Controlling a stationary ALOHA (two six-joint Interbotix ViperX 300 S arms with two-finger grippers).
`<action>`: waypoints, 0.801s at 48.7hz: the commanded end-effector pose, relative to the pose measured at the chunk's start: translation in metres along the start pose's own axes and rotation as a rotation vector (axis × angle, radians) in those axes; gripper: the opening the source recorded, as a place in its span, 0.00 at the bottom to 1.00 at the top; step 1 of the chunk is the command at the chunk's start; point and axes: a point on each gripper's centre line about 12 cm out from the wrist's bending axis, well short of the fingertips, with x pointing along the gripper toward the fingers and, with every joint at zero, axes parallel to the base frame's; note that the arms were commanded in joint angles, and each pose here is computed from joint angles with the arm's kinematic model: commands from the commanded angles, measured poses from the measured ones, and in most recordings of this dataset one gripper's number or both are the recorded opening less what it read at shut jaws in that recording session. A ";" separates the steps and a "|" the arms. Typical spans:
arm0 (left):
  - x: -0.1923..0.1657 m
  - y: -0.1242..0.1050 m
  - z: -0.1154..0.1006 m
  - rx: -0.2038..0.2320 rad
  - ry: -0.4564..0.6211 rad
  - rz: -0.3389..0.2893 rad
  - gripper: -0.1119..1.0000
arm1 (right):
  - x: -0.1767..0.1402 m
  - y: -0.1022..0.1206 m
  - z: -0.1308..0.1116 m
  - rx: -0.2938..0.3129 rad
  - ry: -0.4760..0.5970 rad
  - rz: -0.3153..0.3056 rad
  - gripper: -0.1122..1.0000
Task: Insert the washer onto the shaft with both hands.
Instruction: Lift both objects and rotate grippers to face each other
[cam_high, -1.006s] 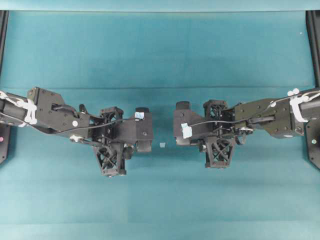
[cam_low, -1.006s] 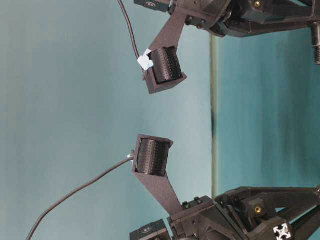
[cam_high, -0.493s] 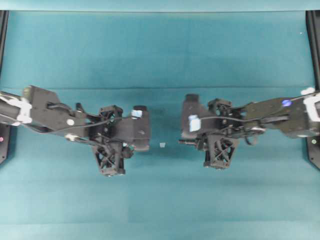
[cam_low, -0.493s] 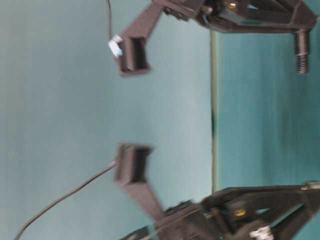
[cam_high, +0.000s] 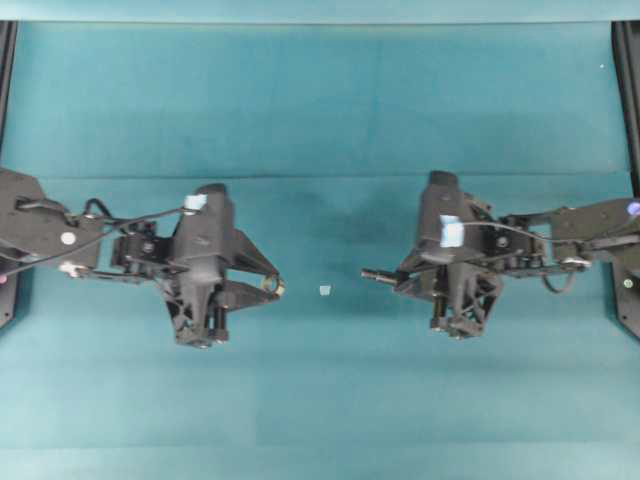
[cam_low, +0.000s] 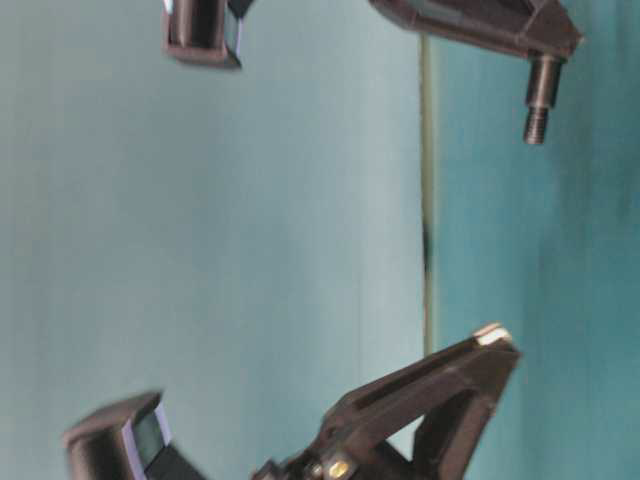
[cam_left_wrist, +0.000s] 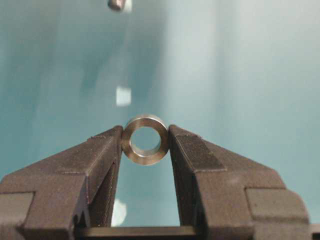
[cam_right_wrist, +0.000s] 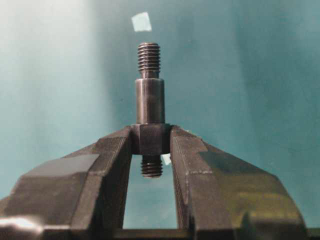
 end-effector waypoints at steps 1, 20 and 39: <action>-0.006 -0.003 0.009 0.002 -0.057 -0.012 0.43 | -0.008 0.003 0.007 0.003 -0.073 0.017 0.10; -0.008 -0.008 0.017 -0.003 -0.178 -0.037 0.43 | -0.013 0.014 -0.004 -0.040 -0.185 0.069 0.10; -0.006 -0.009 0.026 -0.068 -0.275 -0.059 0.43 | -0.016 0.017 -0.008 -0.048 -0.290 0.101 0.10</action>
